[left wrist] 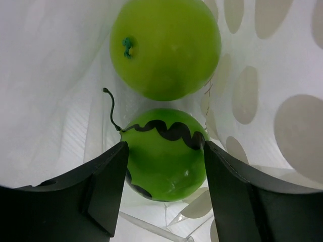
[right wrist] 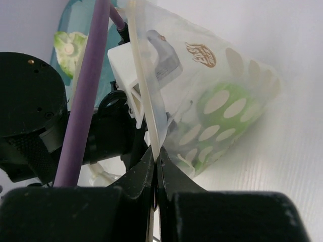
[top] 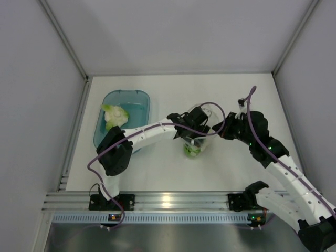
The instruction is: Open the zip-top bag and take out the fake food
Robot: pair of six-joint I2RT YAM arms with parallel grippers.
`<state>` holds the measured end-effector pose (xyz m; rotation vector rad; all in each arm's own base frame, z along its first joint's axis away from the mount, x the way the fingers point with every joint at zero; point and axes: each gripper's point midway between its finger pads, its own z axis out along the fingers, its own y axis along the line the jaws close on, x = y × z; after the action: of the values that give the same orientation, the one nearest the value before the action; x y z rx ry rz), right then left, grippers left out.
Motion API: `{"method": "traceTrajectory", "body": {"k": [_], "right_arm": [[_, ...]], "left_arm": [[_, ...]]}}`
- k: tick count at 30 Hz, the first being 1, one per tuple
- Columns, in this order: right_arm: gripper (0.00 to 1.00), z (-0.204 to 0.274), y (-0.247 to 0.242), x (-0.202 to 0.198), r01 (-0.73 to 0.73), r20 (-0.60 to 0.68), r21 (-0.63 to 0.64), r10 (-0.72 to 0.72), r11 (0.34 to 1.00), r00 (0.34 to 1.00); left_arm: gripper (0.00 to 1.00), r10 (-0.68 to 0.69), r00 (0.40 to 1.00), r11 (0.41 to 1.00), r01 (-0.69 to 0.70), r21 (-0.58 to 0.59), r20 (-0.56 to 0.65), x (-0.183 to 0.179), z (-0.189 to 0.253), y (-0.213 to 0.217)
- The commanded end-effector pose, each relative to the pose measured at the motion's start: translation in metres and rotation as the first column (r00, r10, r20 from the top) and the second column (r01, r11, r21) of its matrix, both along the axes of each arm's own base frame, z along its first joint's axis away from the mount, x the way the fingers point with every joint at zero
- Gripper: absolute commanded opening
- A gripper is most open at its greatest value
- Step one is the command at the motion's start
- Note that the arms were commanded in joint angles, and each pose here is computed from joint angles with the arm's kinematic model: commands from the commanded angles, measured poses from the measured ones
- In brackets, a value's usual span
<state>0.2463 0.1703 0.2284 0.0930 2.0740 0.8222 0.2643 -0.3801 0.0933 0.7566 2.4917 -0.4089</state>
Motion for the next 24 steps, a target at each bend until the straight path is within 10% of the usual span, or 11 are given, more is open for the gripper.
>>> {"method": "traceTrajectory", "body": {"k": [1, 10, 24], "right_arm": [[0.00, 0.005, -0.006, 0.008, 0.023, 0.050, -0.057, -0.020, 0.998, 0.999], [0.00, -0.003, -0.013, 0.014, 0.035, 0.048, -0.135, -0.029, 0.990, 0.998], [0.00, -0.006, -0.020, 0.019, 0.058, 0.054, -0.186, -0.049, 0.981, 0.997]], "left_arm": [[0.68, -0.064, 0.997, 0.995, 0.067, 0.081, -0.033, -0.012, 0.000, 0.009], [0.88, -0.142, 0.981, 0.967, 0.167, 0.194, -0.135, -0.029, -0.027, 0.024], [0.89, -0.159, 0.951, 0.937, 0.231, 0.264, -0.266, -0.048, -0.066, 0.040]]}}
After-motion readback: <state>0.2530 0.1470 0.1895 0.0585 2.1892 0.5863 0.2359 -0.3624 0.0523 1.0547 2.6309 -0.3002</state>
